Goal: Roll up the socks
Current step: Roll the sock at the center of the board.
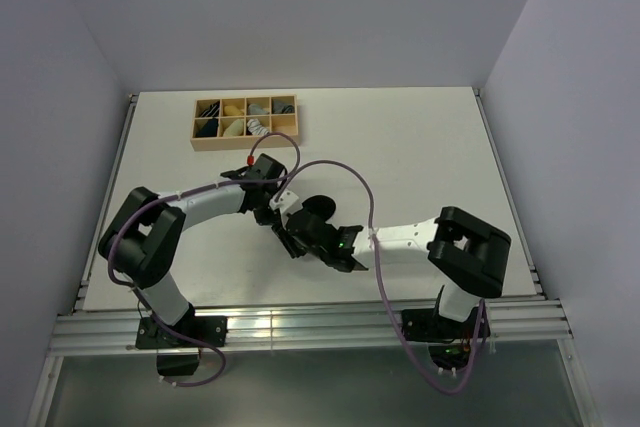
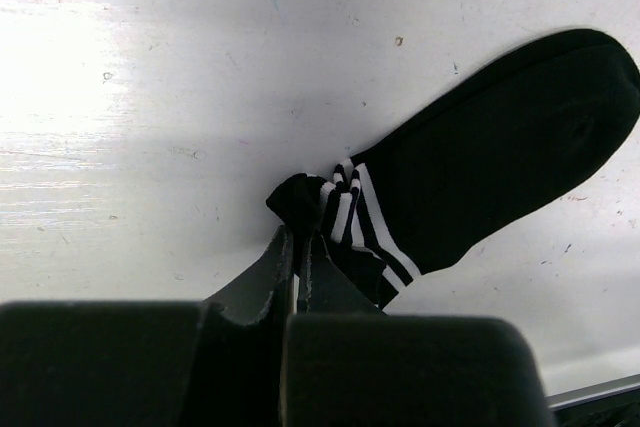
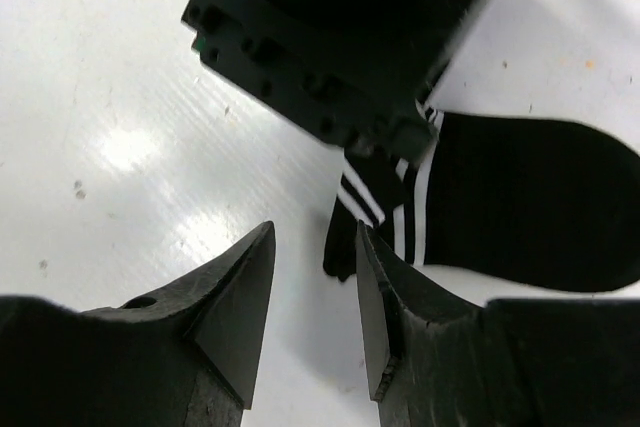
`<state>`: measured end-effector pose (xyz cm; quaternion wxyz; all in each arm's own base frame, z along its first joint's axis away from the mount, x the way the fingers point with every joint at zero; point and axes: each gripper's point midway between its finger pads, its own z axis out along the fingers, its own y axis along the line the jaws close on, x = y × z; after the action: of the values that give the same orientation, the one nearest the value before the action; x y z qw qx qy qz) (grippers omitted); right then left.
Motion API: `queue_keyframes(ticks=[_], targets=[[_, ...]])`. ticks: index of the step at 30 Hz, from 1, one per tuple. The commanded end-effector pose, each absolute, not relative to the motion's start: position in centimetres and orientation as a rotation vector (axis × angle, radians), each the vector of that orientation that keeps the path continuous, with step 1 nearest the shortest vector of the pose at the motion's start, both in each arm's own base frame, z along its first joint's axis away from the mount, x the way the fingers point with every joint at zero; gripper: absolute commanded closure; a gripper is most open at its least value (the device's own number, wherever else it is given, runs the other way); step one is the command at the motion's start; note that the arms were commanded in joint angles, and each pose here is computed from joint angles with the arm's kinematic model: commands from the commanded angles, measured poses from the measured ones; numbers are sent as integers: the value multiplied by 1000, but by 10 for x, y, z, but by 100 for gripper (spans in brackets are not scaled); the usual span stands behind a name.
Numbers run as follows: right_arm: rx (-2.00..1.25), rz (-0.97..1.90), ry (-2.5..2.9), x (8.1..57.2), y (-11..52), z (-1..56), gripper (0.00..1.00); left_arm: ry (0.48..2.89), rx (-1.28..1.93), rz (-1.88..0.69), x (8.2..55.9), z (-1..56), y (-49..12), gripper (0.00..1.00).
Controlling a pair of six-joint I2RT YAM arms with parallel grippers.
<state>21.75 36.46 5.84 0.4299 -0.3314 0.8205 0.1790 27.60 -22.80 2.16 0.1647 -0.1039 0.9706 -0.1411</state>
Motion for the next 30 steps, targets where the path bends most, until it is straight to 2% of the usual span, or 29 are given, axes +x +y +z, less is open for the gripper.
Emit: queue_keyframes(ticks=[1,9,15,18,21,23,27,30], targets=[[-827,388,1993,232,376,66,54,2830,-284,-300,263,10,-218,100],[-836,319,2033,236,372,35,58,2837,-281,-306,263,10,-220,100],[-816,273,2061,239,367,21,68,2847,-289,-311,261,8,-221,100],[-805,270,2097,235,360,8,88,2842,-307,-305,261,9,-220,100],[-757,335,2127,234,356,9,97,2828,-343,-311,259,11,-218,99],[-732,422,2152,226,354,10,100,2810,-371,-306,260,14,-215,93],[-664,578,2230,220,339,4,100,2761,-443,-295,263,21,-210,64],[-628,765,2278,209,339,3,100,2724,-487,-309,265,27,-208,55]])
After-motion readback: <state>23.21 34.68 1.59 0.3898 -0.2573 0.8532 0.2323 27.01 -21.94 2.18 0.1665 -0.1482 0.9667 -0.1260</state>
